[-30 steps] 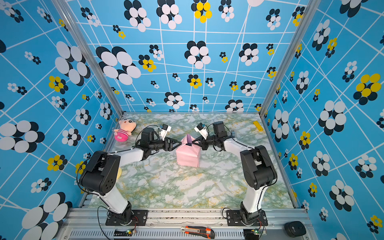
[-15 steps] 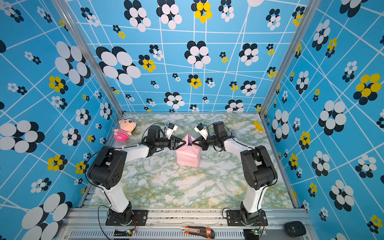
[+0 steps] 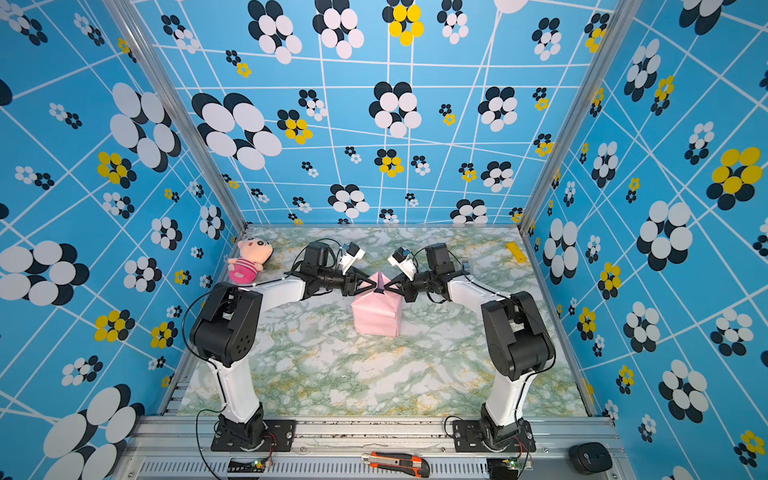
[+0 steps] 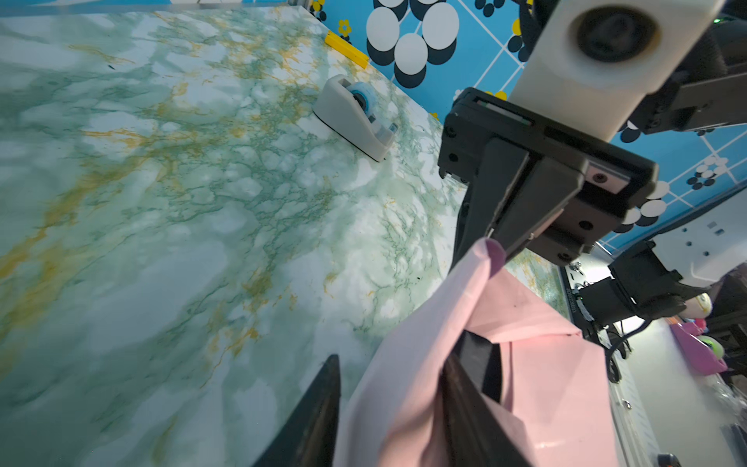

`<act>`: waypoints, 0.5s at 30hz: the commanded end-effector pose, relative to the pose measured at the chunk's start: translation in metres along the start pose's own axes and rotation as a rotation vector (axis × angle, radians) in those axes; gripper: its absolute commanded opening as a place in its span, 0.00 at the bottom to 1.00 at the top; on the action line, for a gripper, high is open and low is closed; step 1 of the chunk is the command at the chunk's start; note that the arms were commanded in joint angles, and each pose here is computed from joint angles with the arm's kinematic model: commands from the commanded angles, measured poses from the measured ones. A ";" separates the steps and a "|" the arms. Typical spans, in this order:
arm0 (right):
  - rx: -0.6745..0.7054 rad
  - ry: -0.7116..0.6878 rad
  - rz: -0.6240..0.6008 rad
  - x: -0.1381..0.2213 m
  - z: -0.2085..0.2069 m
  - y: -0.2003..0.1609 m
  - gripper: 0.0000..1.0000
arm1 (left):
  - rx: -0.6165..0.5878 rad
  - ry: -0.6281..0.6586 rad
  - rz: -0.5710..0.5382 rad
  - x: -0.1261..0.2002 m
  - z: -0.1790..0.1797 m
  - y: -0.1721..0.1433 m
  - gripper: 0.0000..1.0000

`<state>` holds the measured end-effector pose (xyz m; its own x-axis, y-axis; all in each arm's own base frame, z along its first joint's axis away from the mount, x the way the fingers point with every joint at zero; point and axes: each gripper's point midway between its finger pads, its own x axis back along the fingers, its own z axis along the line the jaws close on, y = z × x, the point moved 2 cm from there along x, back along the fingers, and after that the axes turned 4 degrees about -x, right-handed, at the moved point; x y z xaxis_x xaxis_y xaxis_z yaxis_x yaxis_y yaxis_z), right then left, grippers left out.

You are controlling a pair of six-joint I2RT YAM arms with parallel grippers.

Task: Wrap a gift box in wrapping paper
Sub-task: Fold the wrapping paper for the gift box.

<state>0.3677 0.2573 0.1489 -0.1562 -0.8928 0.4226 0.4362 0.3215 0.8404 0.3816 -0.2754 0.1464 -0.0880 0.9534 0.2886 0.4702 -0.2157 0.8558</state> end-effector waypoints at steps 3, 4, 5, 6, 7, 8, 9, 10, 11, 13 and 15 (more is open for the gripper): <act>-0.024 -0.019 0.027 -0.003 -0.002 0.001 0.00 | -0.015 -0.082 0.047 -0.005 -0.019 -0.009 0.13; -0.027 -0.031 0.031 -0.002 -0.002 -0.001 0.00 | -0.028 -0.080 0.058 -0.006 -0.023 -0.010 0.09; -0.023 -0.038 0.030 -0.002 -0.002 -0.001 0.00 | -0.043 -0.067 0.072 -0.006 -0.025 -0.011 0.06; -0.017 -0.044 0.026 -0.001 -0.002 -0.001 0.00 | -0.056 -0.063 0.085 -0.006 -0.028 -0.012 0.03; -0.012 -0.051 0.022 0.000 -0.002 -0.002 0.00 | -0.072 -0.057 0.096 -0.006 -0.030 -0.012 0.01; -0.010 -0.053 0.021 0.000 -0.001 -0.002 0.00 | -0.086 -0.053 0.104 -0.004 -0.032 -0.012 0.01; -0.010 -0.054 0.023 0.000 -0.001 -0.003 0.00 | -0.098 -0.048 0.110 -0.003 -0.034 -0.011 0.01; -0.005 -0.056 0.022 0.001 -0.001 -0.003 0.00 | -0.107 -0.043 0.122 -0.002 -0.035 -0.013 0.04; -0.004 -0.054 0.021 0.001 -0.001 -0.003 0.00 | -0.122 -0.032 0.132 0.000 -0.036 -0.012 0.10; 0.001 -0.046 0.016 0.001 0.001 -0.001 0.00 | -0.162 -0.013 0.138 0.005 -0.042 -0.007 0.13; 0.005 -0.036 0.009 0.001 0.003 -0.001 0.00 | -0.181 0.013 0.131 0.007 -0.042 -0.005 0.11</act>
<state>0.3683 0.2571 0.1474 -0.1691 -0.8826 0.4386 0.4434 0.3293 0.8336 0.3530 -0.2794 0.1561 -0.0414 0.9271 0.3725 0.3510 -0.3355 0.8742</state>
